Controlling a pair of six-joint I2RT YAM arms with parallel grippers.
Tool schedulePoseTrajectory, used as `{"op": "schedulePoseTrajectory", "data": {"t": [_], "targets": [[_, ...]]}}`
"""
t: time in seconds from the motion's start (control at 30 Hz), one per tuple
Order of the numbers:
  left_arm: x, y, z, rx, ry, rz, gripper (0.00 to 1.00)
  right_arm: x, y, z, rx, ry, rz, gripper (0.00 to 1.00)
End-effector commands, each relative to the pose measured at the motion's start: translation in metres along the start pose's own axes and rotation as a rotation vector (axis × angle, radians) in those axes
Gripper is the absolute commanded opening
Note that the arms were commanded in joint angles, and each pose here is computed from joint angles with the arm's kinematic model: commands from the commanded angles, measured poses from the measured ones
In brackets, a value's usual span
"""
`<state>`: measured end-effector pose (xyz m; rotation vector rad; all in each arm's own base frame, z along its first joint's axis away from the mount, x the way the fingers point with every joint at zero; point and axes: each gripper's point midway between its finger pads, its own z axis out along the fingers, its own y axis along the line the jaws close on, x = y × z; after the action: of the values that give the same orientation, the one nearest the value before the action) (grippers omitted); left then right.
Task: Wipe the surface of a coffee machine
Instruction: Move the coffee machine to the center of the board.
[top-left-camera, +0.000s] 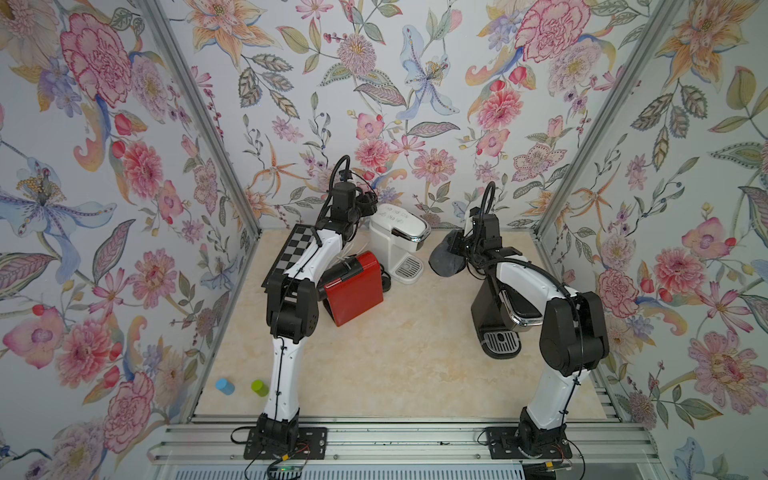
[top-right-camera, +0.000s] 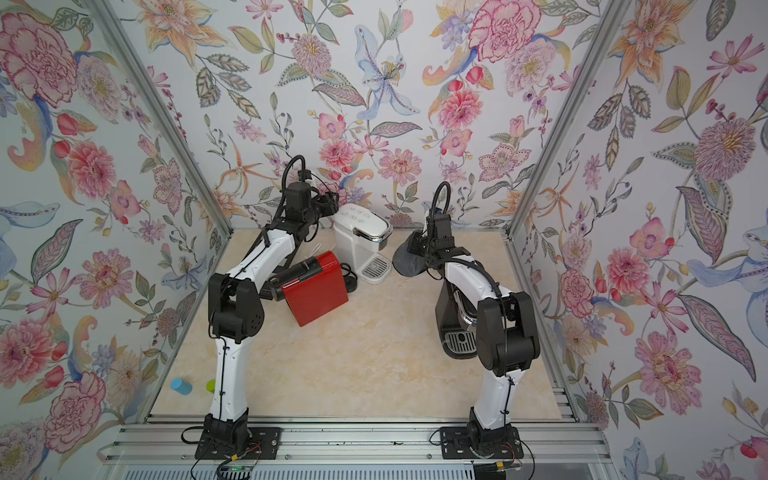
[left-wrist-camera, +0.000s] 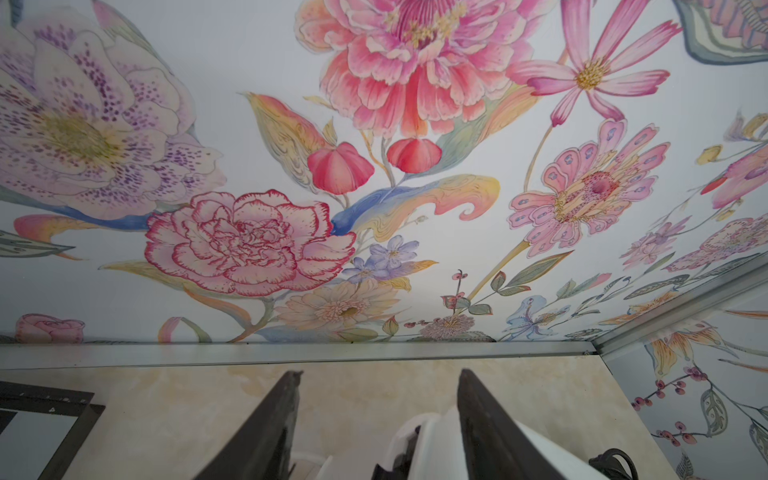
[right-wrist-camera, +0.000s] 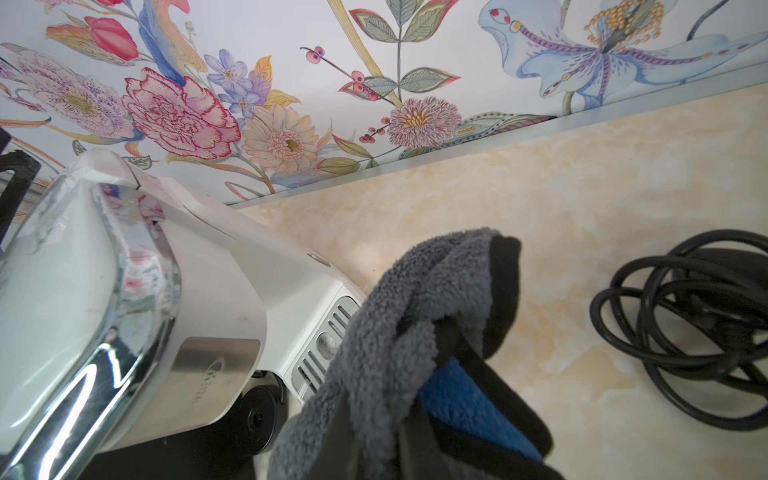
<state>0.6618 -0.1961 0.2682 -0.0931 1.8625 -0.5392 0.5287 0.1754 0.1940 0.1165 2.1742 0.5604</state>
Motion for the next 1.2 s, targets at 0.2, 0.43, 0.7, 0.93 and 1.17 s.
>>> {"op": "schedulePoseTrajectory", "data": {"t": [0.2,0.43,0.7,0.93,1.17], "targets": [[0.044,0.016,0.032,0.09,0.144,-0.084,0.58,0.009,0.009,0.021,-0.052,0.061,-0.028,0.07],[0.084,0.002,0.031,0.146,0.245,-0.112,0.51,0.003,0.0,0.014,-0.053,0.054,-0.017,0.07],[0.104,-0.02,0.032,0.207,0.319,-0.129,0.51,-0.006,-0.001,0.009,-0.07,0.043,-0.002,0.08],[0.128,-0.04,0.033,0.252,0.373,-0.113,0.51,-0.026,-0.022,0.001,-0.035,0.007,0.02,0.08],[0.145,-0.068,0.027,0.3,0.416,-0.089,0.51,-0.058,-0.048,-0.003,0.041,-0.042,0.007,0.09]]}}
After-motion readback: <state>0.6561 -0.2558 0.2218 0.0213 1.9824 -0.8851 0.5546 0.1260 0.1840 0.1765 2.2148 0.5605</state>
